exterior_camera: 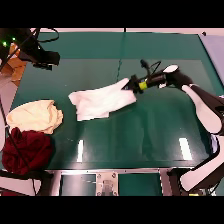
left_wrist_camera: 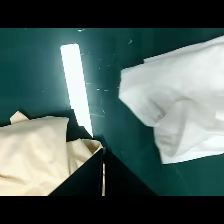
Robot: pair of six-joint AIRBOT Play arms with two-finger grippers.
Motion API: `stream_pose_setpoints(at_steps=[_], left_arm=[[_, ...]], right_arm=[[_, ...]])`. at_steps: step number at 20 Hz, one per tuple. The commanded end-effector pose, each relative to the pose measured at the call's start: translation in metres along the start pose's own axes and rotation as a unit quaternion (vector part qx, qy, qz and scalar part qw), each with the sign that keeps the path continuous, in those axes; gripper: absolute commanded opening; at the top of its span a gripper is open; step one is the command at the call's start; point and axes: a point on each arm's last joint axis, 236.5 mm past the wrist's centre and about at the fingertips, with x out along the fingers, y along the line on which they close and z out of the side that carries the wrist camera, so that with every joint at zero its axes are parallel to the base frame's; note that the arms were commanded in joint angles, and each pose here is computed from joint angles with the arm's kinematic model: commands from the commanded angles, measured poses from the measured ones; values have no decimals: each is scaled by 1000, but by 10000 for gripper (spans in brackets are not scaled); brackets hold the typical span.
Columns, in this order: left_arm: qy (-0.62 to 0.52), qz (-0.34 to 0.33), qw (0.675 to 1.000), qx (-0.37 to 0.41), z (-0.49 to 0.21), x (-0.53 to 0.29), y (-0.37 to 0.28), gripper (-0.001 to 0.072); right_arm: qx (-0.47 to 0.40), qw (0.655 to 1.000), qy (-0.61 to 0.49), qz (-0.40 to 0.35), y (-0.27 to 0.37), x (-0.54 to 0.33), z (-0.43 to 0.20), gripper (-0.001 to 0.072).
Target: Fold the shirts.
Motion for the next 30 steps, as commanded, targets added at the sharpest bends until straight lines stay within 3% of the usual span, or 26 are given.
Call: stream_pose_setpoints(at_steps=[1, 4, 9, 16, 18, 20, 24, 30], left_arm=[[4, -1, 1000, 1, -2, -1, -1, 22], [11, -1, 1000, 2, -5, -1, -1, 22], [11, -13, 1000, 3, -5, -1, -6, 22], [10, -54, 998, 9, -5, -2, -25, 22], [10, -57, 998, 9, -5, -2, -27, 22], [11, -63, 998, 10, -5, -2, -30, 22], [12, -87, 996, 13, -6, -4, -41, 22], [12, -113, 993, 21, -7, -7, -53, 22]], right_arm=[[-35, 995, -92, 27, 66, -88, 42, 15], [-13, 976, -217, 16, 81, -206, 71, 14], [79, 908, -410, -24, 26, -395, 65, 14], [222, 775, -564, -179, -84, -576, -47, 13], [250, 748, -576, -216, -98, -599, -81, 13], [295, 742, -555, -234, -116, -596, -112, 13], [401, 723, -494, -271, -152, -560, -176, 13], [534, 657, -359, -393, -220, -506, -293, 14]])
